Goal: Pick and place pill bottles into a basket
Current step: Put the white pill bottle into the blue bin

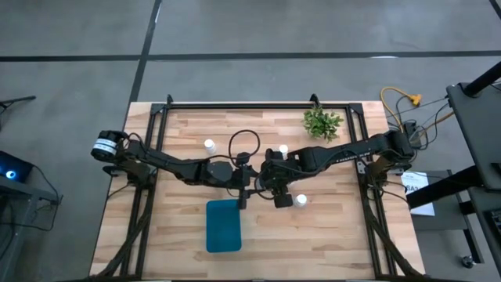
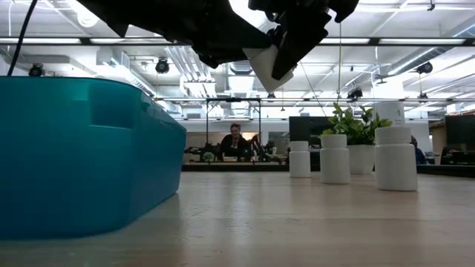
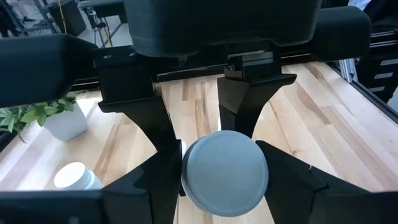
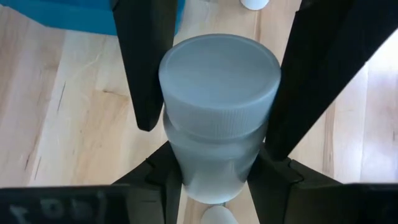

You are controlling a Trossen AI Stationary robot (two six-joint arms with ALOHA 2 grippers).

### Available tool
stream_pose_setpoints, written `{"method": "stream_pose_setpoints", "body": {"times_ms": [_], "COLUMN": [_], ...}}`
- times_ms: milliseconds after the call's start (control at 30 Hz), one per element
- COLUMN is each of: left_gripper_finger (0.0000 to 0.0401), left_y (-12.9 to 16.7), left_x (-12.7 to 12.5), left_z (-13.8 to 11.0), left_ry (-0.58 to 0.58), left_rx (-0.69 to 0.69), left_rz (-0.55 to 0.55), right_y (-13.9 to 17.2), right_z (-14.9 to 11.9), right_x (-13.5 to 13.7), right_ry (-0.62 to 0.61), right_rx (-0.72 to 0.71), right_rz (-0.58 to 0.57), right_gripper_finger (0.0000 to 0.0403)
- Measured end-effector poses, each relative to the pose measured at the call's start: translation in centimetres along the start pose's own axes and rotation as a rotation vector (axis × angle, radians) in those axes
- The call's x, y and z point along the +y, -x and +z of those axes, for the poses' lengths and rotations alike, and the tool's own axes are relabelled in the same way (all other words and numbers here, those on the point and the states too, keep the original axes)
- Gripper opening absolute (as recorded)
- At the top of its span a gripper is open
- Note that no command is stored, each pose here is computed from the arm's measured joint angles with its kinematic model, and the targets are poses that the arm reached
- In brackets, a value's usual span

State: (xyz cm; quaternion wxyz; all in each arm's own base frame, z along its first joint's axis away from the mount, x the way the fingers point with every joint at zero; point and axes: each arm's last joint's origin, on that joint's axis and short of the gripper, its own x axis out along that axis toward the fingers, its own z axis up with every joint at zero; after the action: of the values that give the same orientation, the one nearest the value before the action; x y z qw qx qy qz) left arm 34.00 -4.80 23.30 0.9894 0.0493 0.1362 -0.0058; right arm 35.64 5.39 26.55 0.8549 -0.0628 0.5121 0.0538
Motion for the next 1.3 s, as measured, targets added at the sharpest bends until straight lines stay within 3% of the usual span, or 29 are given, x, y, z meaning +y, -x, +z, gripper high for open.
{"method": "stream_pose_setpoints", "body": {"times_ms": [400, 633, 867, 1100, 1300], "left_gripper_finger": [0.0179, 0.0145, 0.0145, 0.0145, 0.0145], "left_y": [0.0, 0.0, 0.0, 0.1, 0.1], "left_x": [0.0, 0.1, 0.1, 0.1, 0.1], "left_z": [-0.2, -0.2, -0.3, -0.1, -0.8], "left_ry": [0.001, -0.013, -0.018, -0.008, -0.023], "left_rx": [0.006, 0.010, 0.020, 0.048, 0.193], "left_rz": [0.003, 0.017, 0.021, 0.017, 0.020], "right_y": [0.1, 0.1, 0.2, 0.2, 0.5], "right_z": [-0.1, -0.2, -0.2, -0.1, -0.1], "right_x": [0.0, 0.0, 0.0, -0.1, 0.0], "right_ry": [-0.007, -0.023, -0.023, -0.013, -0.002], "right_rx": [0.018, 0.028, 0.029, 0.024, 0.020], "right_rz": [-0.007, -0.007, -0.007, -0.010, -0.005], "right_gripper_finger": [0.0127, 0.0125, 0.0126, 0.0173, 0.0205]}}
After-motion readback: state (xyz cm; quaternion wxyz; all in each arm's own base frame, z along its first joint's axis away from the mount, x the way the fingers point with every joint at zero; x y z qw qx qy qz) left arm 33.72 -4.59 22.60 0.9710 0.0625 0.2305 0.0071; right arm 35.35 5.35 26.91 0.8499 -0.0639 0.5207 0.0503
